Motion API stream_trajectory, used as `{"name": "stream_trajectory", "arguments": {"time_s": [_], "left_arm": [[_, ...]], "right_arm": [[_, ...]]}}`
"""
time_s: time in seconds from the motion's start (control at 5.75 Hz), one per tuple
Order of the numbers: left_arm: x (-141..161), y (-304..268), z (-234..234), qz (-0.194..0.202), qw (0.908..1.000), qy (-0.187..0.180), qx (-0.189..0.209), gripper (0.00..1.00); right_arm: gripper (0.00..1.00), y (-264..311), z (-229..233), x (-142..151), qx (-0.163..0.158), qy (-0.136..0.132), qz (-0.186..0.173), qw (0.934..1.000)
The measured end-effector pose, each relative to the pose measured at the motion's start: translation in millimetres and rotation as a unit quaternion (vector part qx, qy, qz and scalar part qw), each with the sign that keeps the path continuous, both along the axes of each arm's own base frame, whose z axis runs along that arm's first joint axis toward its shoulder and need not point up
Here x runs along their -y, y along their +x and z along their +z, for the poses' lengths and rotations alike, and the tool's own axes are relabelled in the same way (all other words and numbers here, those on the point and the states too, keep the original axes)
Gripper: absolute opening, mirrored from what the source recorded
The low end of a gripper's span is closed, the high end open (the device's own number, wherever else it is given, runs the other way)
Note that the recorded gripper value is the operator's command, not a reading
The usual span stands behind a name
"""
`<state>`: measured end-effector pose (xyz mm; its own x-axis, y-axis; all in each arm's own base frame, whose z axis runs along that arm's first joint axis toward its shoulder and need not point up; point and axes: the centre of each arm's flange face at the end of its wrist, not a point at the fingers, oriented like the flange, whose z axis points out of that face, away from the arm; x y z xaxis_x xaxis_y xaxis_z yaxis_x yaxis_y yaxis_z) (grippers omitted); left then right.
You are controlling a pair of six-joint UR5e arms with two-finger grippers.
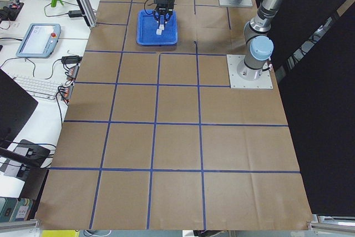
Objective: Assemble white blocks and place on blue tray
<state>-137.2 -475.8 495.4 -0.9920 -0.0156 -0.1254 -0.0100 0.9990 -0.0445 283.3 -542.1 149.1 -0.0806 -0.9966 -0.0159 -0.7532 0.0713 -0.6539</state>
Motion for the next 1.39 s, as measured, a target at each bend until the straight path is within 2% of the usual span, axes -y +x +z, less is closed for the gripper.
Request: {"name": "stream_trajectory", "arguments": {"time_s": [1.39], "left_arm": [[-1.0, 0.6, 1.3, 0.001, 1.0000, -0.002, 0.000, 0.99]], "right_arm": [[0.19, 5.1, -1.2, 0.1, 0.002, -0.004, 0.002, 1.0000]]}}
